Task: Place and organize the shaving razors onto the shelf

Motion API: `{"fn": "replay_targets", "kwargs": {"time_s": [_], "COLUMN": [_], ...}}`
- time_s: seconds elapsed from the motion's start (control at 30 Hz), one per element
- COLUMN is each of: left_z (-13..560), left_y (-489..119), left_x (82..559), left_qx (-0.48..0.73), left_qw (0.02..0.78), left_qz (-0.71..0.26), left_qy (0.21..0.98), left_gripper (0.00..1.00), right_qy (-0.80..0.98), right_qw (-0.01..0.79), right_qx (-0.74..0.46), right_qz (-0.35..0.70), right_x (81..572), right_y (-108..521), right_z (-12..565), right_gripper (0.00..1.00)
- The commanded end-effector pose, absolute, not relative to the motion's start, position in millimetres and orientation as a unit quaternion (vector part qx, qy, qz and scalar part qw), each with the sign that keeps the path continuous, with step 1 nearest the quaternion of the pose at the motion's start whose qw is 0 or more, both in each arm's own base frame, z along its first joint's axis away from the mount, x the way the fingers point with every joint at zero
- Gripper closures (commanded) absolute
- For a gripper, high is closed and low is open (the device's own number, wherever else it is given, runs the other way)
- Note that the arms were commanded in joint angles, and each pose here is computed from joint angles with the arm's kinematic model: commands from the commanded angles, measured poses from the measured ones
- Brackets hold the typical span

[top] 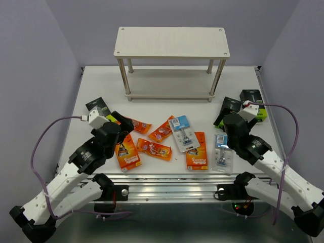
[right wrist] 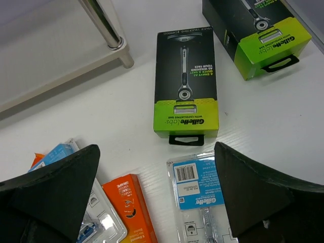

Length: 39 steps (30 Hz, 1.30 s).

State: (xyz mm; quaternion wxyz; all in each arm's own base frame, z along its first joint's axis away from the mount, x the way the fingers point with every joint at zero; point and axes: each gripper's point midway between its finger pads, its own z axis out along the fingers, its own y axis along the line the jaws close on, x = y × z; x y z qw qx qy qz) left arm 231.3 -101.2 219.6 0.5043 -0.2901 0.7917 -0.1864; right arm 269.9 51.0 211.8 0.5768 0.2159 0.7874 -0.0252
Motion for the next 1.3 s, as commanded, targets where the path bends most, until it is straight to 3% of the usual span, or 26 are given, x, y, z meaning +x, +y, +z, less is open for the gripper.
{"fn": "replay_targets", "kwargs": {"time_s": [0.0, 0.27, 0.67, 0.87, 1.27], "left_z": [230, 223, 210, 204, 194], "left_y": [-90, -93, -105, -111, -113], "left_x": [229, 227, 228, 228, 227], "left_qx": [-0.309, -0.304, -0.268, -0.259, -0.26], "left_qw": [0.516, 0.512, 0.501, 0.495, 0.484], "left_qz": [-0.182, -0.189, -0.195, -0.202, -0.202], "left_qy": [0.778, 0.781, 0.799, 0.804, 0.81], "left_gripper": [0.01, 0.01, 0.01, 0.01, 0.01], "right_qy": [0.772, 0.802, 0.899, 0.89, 0.88], "right_qw": [0.593, 0.561, 0.412, 0.42, 0.431], "right_qx": [0.227, 0.204, 0.148, -0.009, -0.148], "right_qz": [-0.014, 0.0, 0.016, 0.177, 0.133], "right_x": [271, 264, 231, 249, 296], "right_y": [49, 59, 87, 168, 239], "right_z": [227, 209, 133, 138, 116], "right_gripper": [0.0, 0.0, 0.0, 0.0, 0.0]}}
